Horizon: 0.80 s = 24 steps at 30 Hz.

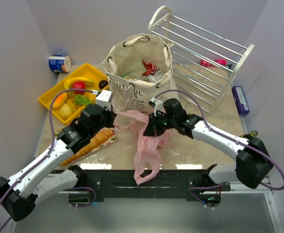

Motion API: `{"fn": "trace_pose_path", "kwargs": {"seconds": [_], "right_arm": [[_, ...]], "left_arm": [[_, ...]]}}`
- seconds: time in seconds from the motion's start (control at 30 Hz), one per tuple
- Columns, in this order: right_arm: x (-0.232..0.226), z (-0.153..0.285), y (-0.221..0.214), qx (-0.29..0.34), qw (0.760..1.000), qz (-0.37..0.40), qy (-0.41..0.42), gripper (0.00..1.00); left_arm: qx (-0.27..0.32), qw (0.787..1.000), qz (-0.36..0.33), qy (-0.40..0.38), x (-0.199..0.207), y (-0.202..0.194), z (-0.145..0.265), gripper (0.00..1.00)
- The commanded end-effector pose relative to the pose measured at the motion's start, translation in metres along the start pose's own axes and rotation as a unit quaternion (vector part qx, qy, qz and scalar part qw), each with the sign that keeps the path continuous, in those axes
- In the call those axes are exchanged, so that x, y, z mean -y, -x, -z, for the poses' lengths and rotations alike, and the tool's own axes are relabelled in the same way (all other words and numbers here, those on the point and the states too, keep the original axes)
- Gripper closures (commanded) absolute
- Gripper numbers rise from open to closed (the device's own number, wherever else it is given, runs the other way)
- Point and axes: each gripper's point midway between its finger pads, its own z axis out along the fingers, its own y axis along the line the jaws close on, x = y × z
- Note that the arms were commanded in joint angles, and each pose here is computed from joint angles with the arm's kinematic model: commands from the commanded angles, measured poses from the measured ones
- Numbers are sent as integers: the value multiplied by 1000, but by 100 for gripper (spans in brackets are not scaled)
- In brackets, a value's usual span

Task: Place the mixed food into the grocery bags and tie them

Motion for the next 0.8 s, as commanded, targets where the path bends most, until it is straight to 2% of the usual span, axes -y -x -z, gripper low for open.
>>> {"fn": "trace_pose_path", "kwargs": {"seconds": [0.0,0.07,0.2,0.33,0.4,0.47,0.53,0.6,0.63,0.67,0.7,0.73,0.77], "right_arm": [[-23,1,39,25,999,36,31,100],[-13,8,32,1,999,42,-1,100],[0,33,39,11,995,73,-63,100],[-4,55,50,42,993,83,-75,97],[-8,58,58,66,992,77,-73,92],[-4,55,65,83,991,69,-83,92],[4,55,71,92,989,45,-109,84],[13,65,84,107,981,34,-157,73],[15,74,91,118,976,34,-180,55],[9,80,88,112,974,40,-193,48],[-3,101,104,147,966,64,-203,42],[-10,112,108,163,962,72,-208,34],[-17,121,109,174,959,79,-210,31]], "left_arm": [[-1,981,-84,174,-68,8,15,100],[-14,969,-107,224,-85,5,14,100],[-34,951,-152,267,-100,1,8,100],[-27,949,-166,266,-98,7,1,100],[-16,953,-161,255,-93,14,-1,100],[-6,960,-154,232,-84,21,-1,100],[1,967,-138,213,-77,25,0,100],[10,983,-111,149,-53,33,2,100],[11,988,-99,119,-42,35,2,100],[11,994,-86,62,-20,39,5,100],[11,997,-63,35,-9,40,7,100],[11,999,-52,11,1,42,9,100],[15,998,-41,-34,17,46,12,100]]}}
